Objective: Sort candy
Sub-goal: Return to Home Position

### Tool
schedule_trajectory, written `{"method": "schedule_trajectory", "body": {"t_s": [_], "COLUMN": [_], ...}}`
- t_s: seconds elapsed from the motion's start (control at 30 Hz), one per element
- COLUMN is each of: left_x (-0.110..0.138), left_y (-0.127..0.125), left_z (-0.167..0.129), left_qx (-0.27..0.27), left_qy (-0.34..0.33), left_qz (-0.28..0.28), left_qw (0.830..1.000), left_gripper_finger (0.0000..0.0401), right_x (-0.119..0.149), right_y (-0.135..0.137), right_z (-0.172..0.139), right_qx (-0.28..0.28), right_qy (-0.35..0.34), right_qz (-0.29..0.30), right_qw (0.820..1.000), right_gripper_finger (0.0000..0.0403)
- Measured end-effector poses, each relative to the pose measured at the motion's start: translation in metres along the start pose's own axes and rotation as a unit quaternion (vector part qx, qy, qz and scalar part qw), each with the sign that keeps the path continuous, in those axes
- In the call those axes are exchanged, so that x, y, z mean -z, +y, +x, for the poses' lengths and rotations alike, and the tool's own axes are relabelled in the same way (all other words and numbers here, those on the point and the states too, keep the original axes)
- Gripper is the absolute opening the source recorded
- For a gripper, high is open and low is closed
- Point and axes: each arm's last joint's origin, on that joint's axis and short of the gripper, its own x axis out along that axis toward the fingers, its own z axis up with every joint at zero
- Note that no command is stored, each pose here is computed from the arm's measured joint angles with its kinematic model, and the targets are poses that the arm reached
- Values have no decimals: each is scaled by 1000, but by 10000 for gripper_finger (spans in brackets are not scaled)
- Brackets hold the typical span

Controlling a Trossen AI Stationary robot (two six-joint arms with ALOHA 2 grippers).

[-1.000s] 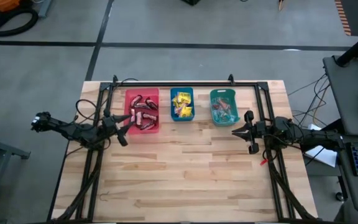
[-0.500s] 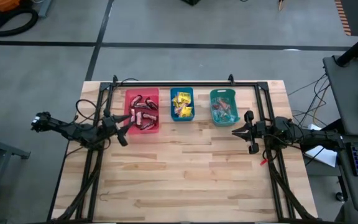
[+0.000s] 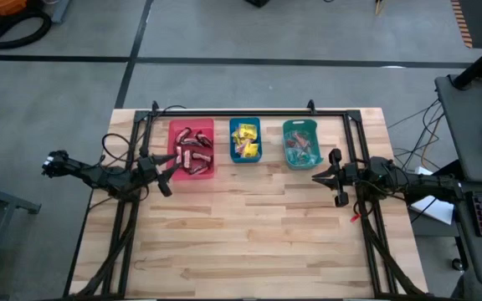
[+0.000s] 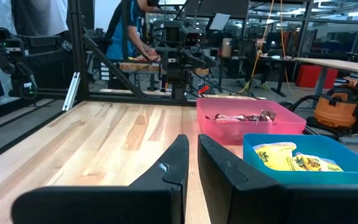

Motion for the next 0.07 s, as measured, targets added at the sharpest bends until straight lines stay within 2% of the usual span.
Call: {"method": "schedule_trajectory", "body": {"t_s": [0.07], "left_x": [0], "left_y": [0], "left_z": [0], "left_qx": [0], "left_qy": [0], "left_qz": [0], "left_qw": [1000], "left_gripper_finger": [155], "right_x": [0], "right_y": [0], "right_z": [0], "right_qx": [0], "right_qy": [0], "right_qz": [0], "right_qw": [1000], "right_gripper_finger": [29]}}
